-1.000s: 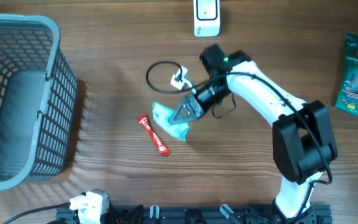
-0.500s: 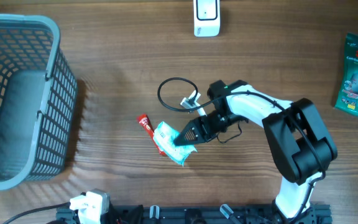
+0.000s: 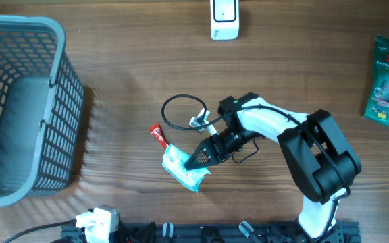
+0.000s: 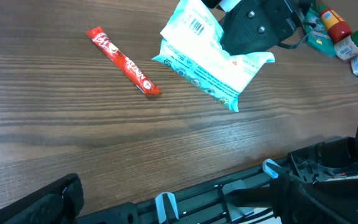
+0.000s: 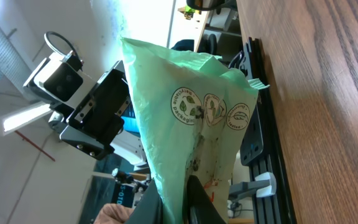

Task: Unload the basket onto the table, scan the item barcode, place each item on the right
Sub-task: 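Grasp the tissue pack with the right gripper and lift it, then raise the tissue pack up to the white scanner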

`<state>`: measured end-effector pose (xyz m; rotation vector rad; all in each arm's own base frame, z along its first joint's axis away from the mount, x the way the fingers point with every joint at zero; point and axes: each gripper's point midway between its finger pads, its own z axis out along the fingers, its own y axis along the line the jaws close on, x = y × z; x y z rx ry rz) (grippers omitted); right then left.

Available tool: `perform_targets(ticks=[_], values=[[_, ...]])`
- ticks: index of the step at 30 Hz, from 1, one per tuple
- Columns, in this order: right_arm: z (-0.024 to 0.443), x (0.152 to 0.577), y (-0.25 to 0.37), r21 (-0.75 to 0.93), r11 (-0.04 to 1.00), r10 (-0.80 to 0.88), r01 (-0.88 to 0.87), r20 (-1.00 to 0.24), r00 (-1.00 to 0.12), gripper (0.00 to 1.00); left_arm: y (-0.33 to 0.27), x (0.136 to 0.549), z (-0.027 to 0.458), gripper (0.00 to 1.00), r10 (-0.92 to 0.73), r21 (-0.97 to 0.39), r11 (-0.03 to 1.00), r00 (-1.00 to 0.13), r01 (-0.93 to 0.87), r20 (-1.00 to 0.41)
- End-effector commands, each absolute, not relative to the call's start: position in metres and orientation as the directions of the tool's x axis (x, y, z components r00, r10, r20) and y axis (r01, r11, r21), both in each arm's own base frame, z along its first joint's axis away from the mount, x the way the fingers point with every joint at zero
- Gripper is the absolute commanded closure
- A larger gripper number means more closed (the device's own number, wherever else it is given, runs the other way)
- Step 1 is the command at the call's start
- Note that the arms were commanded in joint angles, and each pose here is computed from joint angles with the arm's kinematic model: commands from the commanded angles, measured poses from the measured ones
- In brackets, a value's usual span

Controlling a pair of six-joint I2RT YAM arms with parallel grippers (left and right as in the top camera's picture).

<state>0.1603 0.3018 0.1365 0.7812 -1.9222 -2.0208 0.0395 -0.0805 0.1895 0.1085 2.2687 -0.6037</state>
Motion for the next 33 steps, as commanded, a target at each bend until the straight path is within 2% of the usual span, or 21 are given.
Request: perform_targets(ticks=[1, 16, 21, 25, 29, 33], values=[[0.148, 0.163, 0.303, 0.971, -0.157, -0.485, -0.180, -0.234, -0.842, 0.96, -0.081, 0.039, 0.190, 0.00, -0.108, -0.390, 0.883, -0.696, 0.261, -0.710], [0.147, 0.163, 0.303, 0.971, -0.154, -0.489, -0.185, -0.238, -0.839, 0.95, -0.081, 0.040, 0.190, 0.00, -0.108, -0.390, 0.883, -0.696, 0.261, -0.710], [0.143, 0.169, 0.304, 0.954, -0.179, -0.477, -0.242, -0.300, -0.826, 0.95, -0.081, 0.040, 0.190, 0.00, -0.108, -0.390, 0.883, -0.696, 0.261, -0.710], [0.134, 0.204, 0.301, 0.954, -0.142, -0.441, -0.263, -0.299, -0.846, 0.95, -0.081, 0.040, 0.190, 0.00, -0.108, -0.390, 0.883, -0.696, 0.261, -0.710], [0.114, 0.256, 0.300, 0.959, 0.021, -0.386, -0.283, -0.253, -0.887, 0.96, -0.081, 0.040, 0.190, 0.00, -0.108, -0.390, 0.883, -0.696, 0.261, -0.710], [0.133, 0.300, 0.299, 0.935, -0.004, -0.301, -0.354, -0.338, -0.892, 0.95, -0.081, 0.040, 0.190, 0.00, -0.108, -0.390, 0.883, -0.696, 0.261, -0.710]])
